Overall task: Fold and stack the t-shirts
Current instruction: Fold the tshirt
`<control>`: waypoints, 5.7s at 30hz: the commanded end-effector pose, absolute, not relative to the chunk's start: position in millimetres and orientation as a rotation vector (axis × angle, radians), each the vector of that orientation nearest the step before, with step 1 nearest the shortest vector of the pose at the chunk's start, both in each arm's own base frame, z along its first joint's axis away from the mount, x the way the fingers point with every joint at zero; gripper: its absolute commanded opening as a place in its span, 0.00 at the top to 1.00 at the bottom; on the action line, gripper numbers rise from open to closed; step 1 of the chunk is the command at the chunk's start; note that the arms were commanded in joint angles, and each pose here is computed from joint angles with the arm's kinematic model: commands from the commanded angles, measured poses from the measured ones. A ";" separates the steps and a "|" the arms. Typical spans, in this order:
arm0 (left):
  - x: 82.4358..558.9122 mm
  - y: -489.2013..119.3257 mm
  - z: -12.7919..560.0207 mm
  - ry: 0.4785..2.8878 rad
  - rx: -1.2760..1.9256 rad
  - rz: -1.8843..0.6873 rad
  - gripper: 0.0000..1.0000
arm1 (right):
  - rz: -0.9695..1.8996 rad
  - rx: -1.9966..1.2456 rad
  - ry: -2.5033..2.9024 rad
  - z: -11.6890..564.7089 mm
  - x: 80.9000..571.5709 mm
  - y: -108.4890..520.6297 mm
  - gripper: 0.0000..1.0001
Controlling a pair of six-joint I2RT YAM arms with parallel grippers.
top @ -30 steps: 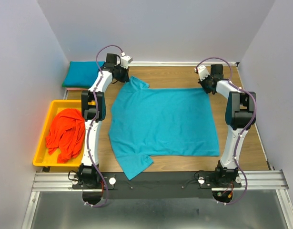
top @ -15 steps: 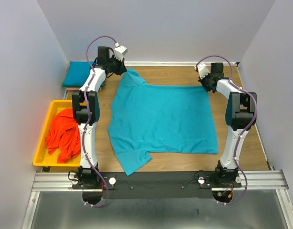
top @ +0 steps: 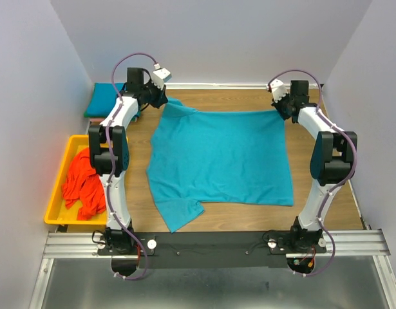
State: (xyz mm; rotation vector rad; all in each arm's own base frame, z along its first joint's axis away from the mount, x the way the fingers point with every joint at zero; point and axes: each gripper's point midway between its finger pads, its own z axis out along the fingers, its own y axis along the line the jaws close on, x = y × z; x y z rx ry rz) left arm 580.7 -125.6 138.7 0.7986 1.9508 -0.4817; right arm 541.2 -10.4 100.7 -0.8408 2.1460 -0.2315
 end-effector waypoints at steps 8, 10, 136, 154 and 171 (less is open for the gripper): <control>526.3 -116.0 184.3 1.860 0.897 -0.449 1.00 | -0.218 -0.895 2.134 122.9 497.7 -5.1 0.99; 515.5 -114.7 184.0 1.869 0.905 -0.451 1.00 | -0.212 -0.895 2.133 125.3 489.5 -4.2 1.00; 309.7 -175.0 89.0 1.973 1.704 -0.683 0.73 | 0.184 -1.054 2.591 52.5 375.6 14.8 0.68; 450.5 -95.9 49.8 2.295 0.978 -0.341 0.69 | 0.143 -1.036 2.745 1.0 361.5 1.1 0.68; 501.0 -97.0 116.8 2.147 0.866 -0.335 0.65 | 0.248 -0.791 2.543 72.2 428.3 31.6 0.65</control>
